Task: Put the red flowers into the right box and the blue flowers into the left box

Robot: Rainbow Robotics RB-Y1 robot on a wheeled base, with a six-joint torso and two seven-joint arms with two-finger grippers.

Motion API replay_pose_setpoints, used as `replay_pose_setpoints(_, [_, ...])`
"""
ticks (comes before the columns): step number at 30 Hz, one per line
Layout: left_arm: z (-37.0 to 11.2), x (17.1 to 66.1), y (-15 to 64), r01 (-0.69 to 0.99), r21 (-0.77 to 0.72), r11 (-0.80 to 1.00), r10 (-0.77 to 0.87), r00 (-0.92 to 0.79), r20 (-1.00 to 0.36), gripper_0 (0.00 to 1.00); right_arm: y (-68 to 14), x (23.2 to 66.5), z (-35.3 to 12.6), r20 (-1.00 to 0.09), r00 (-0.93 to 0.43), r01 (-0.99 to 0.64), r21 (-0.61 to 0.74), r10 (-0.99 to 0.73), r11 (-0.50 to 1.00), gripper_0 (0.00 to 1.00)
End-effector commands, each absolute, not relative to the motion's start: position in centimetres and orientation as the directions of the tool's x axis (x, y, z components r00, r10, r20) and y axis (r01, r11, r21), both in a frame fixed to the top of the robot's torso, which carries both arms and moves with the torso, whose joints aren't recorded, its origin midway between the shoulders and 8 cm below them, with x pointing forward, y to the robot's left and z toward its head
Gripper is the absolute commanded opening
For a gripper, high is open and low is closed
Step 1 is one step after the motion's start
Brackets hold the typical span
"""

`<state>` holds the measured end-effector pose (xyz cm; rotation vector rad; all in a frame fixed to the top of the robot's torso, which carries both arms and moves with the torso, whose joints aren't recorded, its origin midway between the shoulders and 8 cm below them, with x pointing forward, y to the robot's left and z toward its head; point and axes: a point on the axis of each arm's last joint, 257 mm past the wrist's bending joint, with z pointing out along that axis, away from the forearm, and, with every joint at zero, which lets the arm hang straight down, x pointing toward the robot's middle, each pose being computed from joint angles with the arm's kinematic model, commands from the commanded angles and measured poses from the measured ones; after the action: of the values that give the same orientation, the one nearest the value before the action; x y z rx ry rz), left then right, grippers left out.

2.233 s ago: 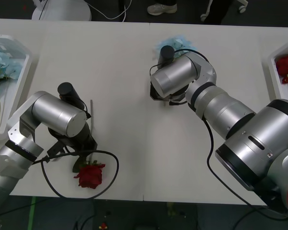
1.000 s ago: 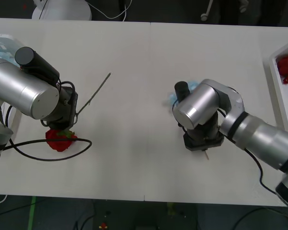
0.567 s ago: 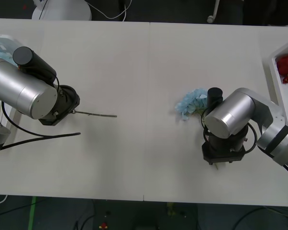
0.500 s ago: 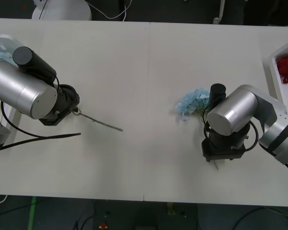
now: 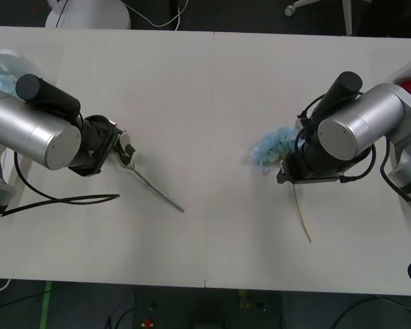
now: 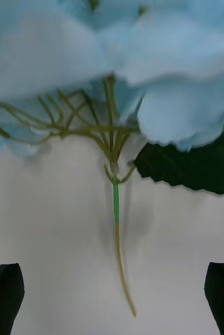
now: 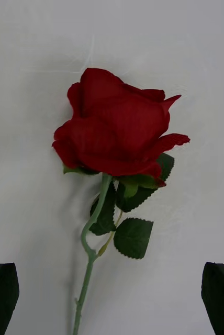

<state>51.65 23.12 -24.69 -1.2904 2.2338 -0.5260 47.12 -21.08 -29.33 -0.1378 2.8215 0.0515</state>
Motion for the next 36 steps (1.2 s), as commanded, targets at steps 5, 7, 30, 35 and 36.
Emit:
replay_pose_setpoints(5, [-27.6,53.9,26.2,-0.552,-0.427,0.716,-0.698,-0.577,-0.424,1.0,-20.4,49.9,-31.4,-0.376,-0.926,-0.056,0.062,-0.028,0.997,1.0])
replay_pose_setpoints(7, [-28.0,54.0,26.9,-0.543,-0.398,0.739,-0.673,-0.594,-0.44,1.0,-20.5,49.9,-31.5,-0.375,-0.926,-0.053,0.056,-0.028,0.997,1.0])
replay_pose_setpoints(30, [-30.5,55.2,24.2,-0.464,-0.365,0.807,-0.59,-0.667,-0.455,1.0,-19.7,50.1,-34.5,-0.371,-0.928,-0.059,0.034,-0.042,0.998,1.0])
replay_pose_setpoints(35, [-29.0,55.4,23.5,-0.453,-0.348,0.821,-0.57,-0.682,-0.458,1.0,-19.7,50.2,-35.1,-0.375,-0.926,-0.067,0.027,-0.052,0.997,1.0])
replay_pose_setpoints(36, [-29.0,55.4,23.3,-0.45,-0.35,0.822,-0.569,-0.682,-0.459,1.0,-19.7,50.1,-35.2,-0.372,-0.927,-0.068,0.021,-0.056,0.997,1.0])
